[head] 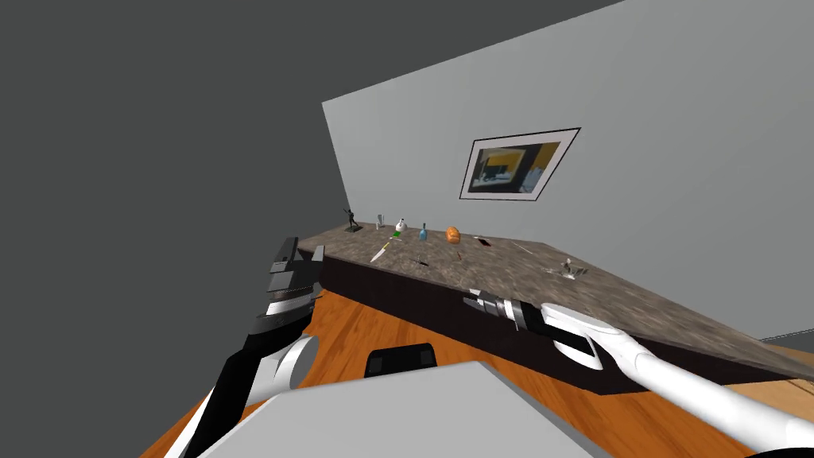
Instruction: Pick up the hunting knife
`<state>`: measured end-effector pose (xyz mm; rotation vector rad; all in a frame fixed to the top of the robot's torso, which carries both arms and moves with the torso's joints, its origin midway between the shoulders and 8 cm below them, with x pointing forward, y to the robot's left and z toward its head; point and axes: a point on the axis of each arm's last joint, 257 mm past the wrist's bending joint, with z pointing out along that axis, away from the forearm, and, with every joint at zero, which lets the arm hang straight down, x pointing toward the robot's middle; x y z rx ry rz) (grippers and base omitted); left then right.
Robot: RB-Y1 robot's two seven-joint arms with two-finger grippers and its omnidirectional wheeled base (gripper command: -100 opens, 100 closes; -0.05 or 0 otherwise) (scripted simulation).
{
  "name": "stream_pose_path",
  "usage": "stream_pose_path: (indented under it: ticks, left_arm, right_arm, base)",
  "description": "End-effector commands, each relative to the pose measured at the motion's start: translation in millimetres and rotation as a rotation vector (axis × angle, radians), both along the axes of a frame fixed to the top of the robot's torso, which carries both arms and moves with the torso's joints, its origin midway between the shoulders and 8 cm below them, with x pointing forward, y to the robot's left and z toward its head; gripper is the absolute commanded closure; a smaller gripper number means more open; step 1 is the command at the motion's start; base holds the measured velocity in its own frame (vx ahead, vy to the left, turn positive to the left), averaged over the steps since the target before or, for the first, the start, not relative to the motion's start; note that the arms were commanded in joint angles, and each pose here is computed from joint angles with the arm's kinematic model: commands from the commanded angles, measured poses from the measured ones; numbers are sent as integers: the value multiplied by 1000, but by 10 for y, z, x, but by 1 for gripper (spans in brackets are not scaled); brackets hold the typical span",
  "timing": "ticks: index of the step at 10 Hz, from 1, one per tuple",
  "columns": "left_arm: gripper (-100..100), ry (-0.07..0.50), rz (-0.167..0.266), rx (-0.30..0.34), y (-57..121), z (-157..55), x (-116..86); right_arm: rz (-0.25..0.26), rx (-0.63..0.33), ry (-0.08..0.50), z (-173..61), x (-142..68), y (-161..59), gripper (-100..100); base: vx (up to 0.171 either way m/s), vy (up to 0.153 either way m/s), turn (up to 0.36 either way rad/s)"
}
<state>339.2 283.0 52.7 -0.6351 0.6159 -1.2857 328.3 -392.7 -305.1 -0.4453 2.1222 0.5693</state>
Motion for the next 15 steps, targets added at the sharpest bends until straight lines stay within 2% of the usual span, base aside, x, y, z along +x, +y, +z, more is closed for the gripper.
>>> stream_pose_path:
  ticks: [1,2,3,5,6,10,12,15]
  left_arm:
    - [0,0,0,0,0,0,0]
    - [0,0,0,0,0,0,0]
    - [0,0,0,0,0,0,0]
    - [0,0,0,0,0,0,0]
    - [0,0,0,0,0,0,0]
    - [0,0,0,0,0,0,0]
    - [0,0,0,0,0,0,-1]
    - [0,0,0,0,0,0,0]
  right_arm:
    - [13,-47,15,-29,-12,-94,-100]
    - [29,-121,45,-93,-86,-332,-100]
    - [30,-123,45,-89,-86,-339,-100]
    - [62,-251,104,-165,-241,-760,-100]
    - [59,-263,107,-153,-242,-820,-100]
    - [100,-479,229,-133,-571,-1636,-100]
    - [99,-480,230,-132,-572,-1645,-100]
    - [117,-581,312,-79,-810,-2069,-100]
  base:
    - [62,71,69]
    - [107,101,154]
    - [70,98,81]
    - [118,156,208]
    - [123,131,71]
    - [155,204,198]
    - [121,142,26]
    - [152,172,183]
